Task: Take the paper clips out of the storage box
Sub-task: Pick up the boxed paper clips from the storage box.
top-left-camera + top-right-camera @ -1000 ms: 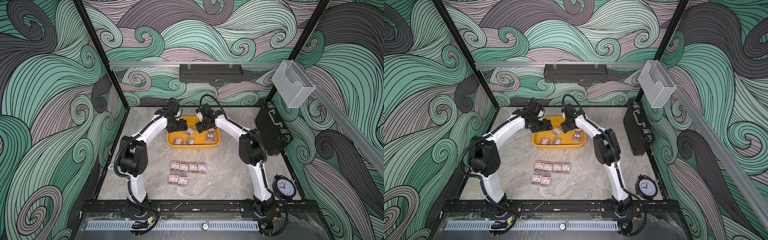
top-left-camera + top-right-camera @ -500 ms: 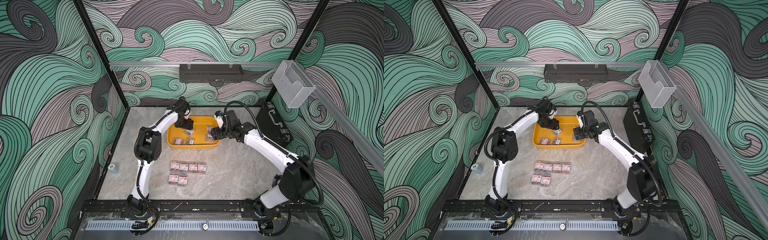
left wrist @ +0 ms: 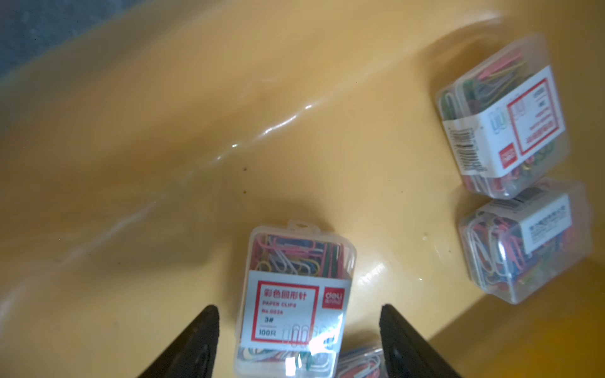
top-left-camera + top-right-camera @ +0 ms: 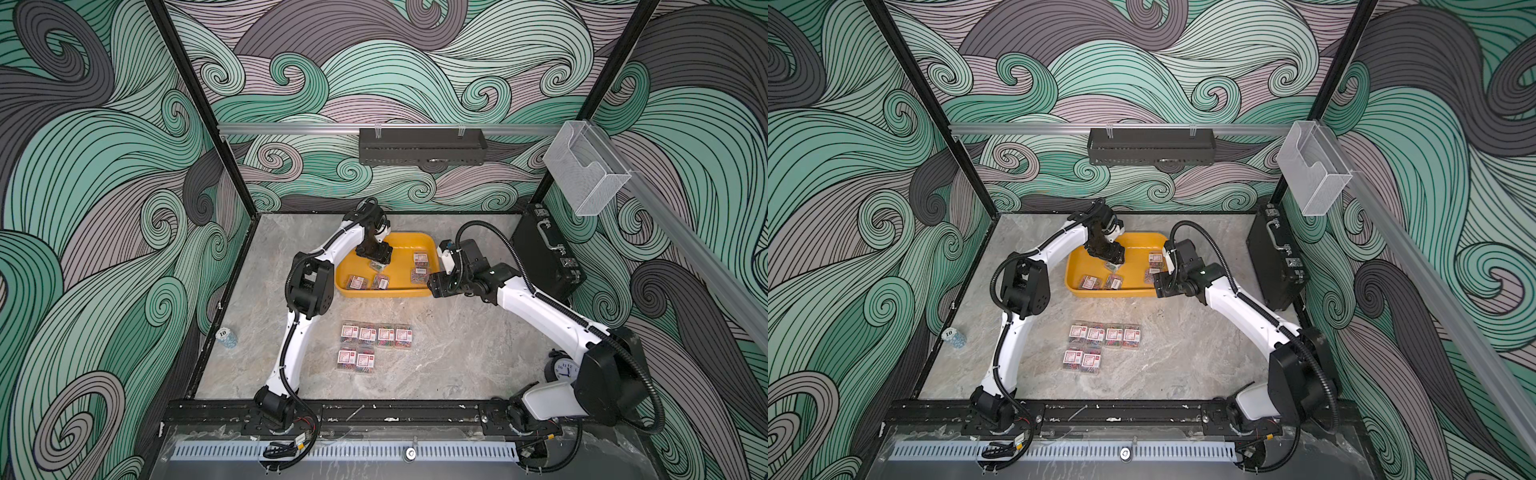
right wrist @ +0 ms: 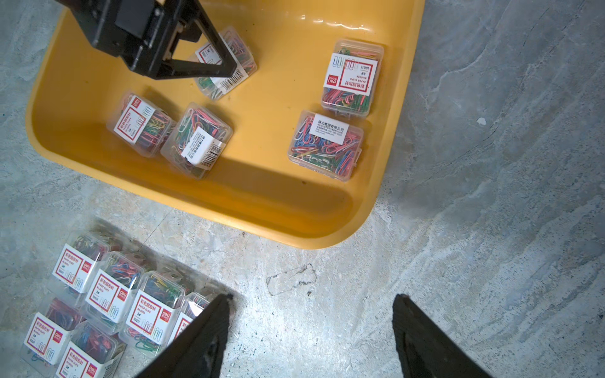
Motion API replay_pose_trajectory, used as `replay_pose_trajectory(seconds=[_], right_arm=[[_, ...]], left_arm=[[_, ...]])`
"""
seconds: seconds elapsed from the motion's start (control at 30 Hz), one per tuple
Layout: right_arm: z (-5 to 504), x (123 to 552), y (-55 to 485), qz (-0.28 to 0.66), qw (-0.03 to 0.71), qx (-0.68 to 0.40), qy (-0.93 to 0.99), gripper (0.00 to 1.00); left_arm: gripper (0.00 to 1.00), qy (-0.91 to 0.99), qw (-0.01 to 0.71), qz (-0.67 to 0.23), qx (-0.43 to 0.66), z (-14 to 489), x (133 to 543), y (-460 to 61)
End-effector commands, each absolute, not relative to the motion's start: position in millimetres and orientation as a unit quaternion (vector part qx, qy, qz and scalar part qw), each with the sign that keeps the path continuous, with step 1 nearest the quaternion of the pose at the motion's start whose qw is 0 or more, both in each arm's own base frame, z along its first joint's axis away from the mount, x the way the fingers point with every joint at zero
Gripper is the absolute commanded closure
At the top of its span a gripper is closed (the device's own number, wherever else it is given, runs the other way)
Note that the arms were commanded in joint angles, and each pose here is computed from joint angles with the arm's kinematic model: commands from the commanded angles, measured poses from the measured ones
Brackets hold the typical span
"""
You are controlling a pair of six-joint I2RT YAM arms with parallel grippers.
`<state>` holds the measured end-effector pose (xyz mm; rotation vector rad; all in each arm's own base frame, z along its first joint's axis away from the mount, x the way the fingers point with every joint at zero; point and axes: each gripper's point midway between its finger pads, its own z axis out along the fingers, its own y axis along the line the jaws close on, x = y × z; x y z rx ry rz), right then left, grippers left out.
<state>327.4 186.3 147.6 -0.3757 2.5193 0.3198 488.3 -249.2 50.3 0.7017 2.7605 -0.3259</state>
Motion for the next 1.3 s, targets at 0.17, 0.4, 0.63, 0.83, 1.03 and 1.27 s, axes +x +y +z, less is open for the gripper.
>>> replay_pose_trajectory(seconds=[0.17, 0.4, 0.63, 0.83, 1.03, 1.27], right_arm=[[160.1, 325.9, 184.8, 0.128, 0.297, -0.132, 0.937, 0.21], [157.5, 325.4, 186.3, 0.130, 0.292, -0.132, 0.938, 0.21], [159.1, 324.6, 183.9, 0.126, 0.296, -0.133, 0.938, 0.21], [156.2, 324.3, 183.3, 0.124, 0.292, -0.133, 0.939, 0.21], [155.5, 324.2, 181.9, 0.120, 0.293, -0.133, 0.939, 0.21], [154.3, 324.5, 179.5, 0.114, 0.294, -0.130, 0.940, 0.22]], left_arm=[[0.26, 0.956, 0.122, -0.085, 0.255, 38.7, 485.0, -249.9], [0.31, 0.957, 0.119, -0.069, 0.255, 34.4, 483.1, -250.2], [0.39, 0.958, 0.121, -0.056, 0.255, 34.7, 482.9, -249.2], [0.43, 0.958, 0.129, -0.049, 0.253, 42.2, 483.8, -249.1], [0.45, 0.958, 0.144, -0.043, 0.245, 56.1, 485.6, -248.8], [0.45, 0.957, 0.172, -0.046, 0.228, 87.4, 486.9, -246.8]])
